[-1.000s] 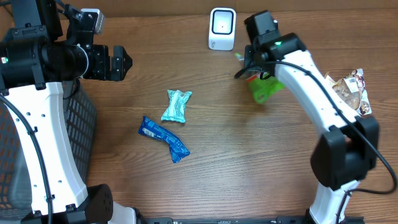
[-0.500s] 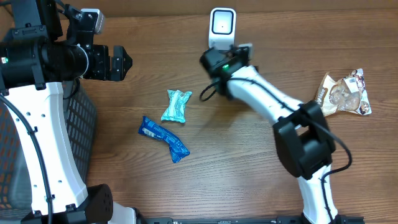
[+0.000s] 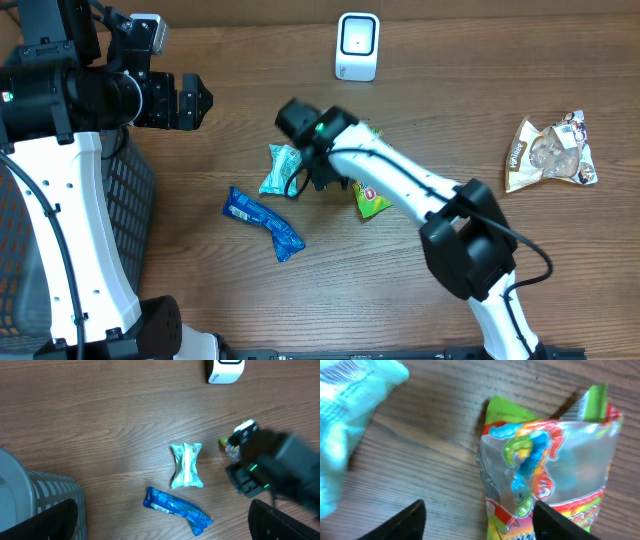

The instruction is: Scan the item barcode

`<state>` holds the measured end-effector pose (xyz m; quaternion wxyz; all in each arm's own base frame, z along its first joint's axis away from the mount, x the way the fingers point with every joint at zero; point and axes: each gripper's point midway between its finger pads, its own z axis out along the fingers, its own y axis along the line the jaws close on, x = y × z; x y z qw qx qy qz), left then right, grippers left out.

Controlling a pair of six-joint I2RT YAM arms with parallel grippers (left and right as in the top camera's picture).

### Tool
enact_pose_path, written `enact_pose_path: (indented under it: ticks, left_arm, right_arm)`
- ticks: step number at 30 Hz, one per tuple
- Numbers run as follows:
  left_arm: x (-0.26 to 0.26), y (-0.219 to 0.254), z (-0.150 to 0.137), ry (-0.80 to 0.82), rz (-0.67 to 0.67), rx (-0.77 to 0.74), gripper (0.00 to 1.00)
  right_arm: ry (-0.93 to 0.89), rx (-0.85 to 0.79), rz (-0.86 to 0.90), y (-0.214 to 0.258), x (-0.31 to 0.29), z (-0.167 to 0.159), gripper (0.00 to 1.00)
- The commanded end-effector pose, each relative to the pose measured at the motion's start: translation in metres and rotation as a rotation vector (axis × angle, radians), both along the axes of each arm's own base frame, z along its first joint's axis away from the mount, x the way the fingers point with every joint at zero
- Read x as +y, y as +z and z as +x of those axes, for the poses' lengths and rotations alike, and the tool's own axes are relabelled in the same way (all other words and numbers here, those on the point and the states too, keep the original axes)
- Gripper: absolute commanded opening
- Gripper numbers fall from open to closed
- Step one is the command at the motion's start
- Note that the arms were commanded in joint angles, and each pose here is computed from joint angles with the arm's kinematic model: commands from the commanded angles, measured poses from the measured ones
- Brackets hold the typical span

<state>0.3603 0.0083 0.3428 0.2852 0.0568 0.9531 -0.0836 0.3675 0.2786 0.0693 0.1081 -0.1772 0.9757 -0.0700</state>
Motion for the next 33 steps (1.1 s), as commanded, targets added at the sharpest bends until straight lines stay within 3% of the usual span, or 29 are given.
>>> enact_pose_path:
  ticks: [1,8,17,19,22,26,33]
  left_arm:
    - [-0.003,0.007,0.001,-0.015,-0.004,-0.023,1.0]
    - [-0.003,0.007,0.001,-0.015,-0.004,-0.023,1.0]
    - [-0.003,0.007,0.001,-0.015,-0.004,-0.023,0.99]
    - [-0.003,0.007,0.001,-0.015,-0.004,-0.023,1.0]
    - [-0.003,0.007,0.001,-0.015,-0.004,-0.023,0.99]
    - [-0.003,0.007,0.001,-0.015,-0.004,-0.023,1.0]
    - [-0.003,0.007,0.001,-0.015,-0.004,-0.023,0.99]
  right_arm:
    - [-0.058,-0.012,0.137,0.05,-0.022,0.024,0.74]
    - [-0.034,0.143,0.101,-0.003,-0.075,0.019,0.75]
    - [0.066,0.198,0.207,-0.057,-0.061,0.002,0.83]
    - [0.056,0.2,0.207,-0.068,-0.064,-0.002,0.71]
    - [0.042,0.203,0.206,-0.073,-0.068,-0.002,0.33]
    - [0.033,0.173,0.213,-0.065,-0.067,0.008,0.05]
    - [0.032,0.059,0.205,-0.011,-0.062,0.041,0.04]
